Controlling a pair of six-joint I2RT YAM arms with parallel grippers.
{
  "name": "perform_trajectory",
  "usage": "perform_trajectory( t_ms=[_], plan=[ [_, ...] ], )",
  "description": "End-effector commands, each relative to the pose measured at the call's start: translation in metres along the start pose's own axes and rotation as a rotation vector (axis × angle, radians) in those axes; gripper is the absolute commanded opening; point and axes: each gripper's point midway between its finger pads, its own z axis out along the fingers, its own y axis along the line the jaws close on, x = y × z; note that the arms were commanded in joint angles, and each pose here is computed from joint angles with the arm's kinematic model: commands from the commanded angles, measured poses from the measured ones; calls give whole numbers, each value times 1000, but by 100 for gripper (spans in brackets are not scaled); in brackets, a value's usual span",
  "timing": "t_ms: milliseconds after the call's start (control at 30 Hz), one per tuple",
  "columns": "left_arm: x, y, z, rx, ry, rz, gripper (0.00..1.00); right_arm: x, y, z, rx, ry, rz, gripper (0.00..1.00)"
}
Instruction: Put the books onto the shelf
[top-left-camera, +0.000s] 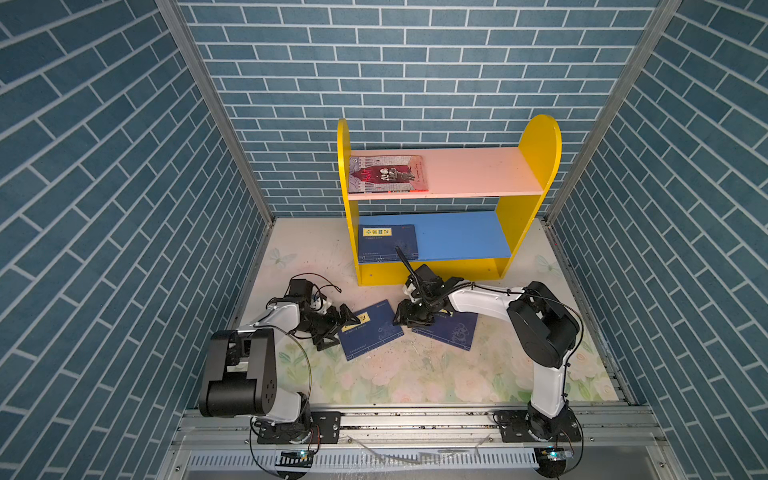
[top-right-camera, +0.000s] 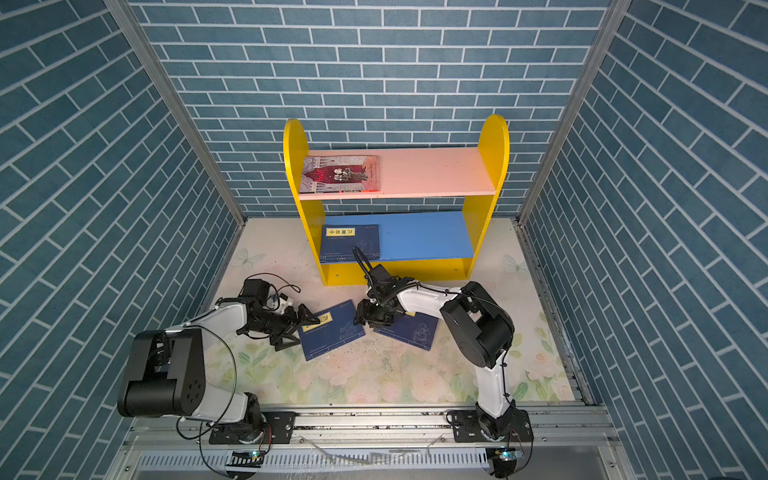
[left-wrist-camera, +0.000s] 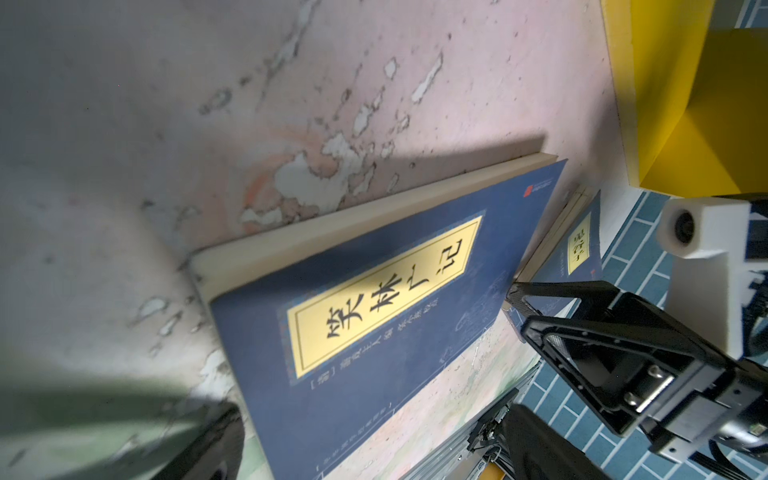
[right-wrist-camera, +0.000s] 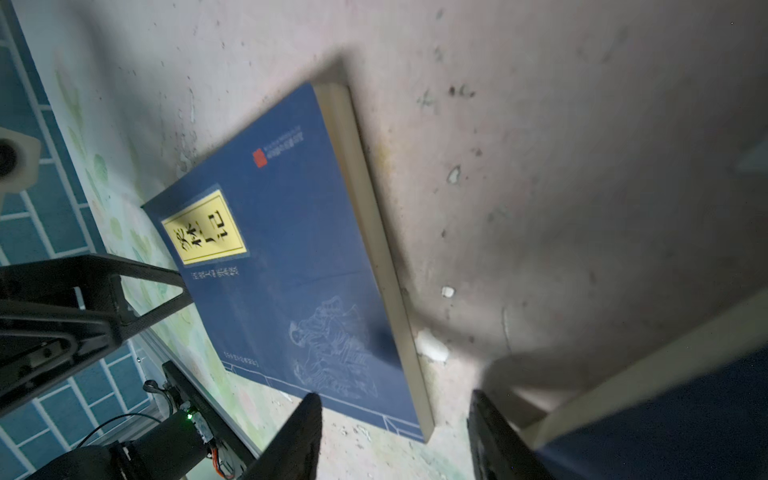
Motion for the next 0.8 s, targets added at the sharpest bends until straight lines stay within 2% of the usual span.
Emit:
perform_trajectory(
  t_ms=[0, 233, 500, 767],
  plan=[
    [6, 37, 20, -117, 22, 25, 100, 13, 2, 8, -22, 71, 20, 58],
    [5, 43, 17, -165, 19, 35, 100, 19, 17, 8, -105, 75, 28, 57],
    [2, 42, 13, -177, 3, 46, 100, 26, 22, 6, -139, 78, 32, 57],
    [4, 42, 9, -188, -8, 50, 100, 28, 22, 2, -188, 30, 56, 55]
  ],
)
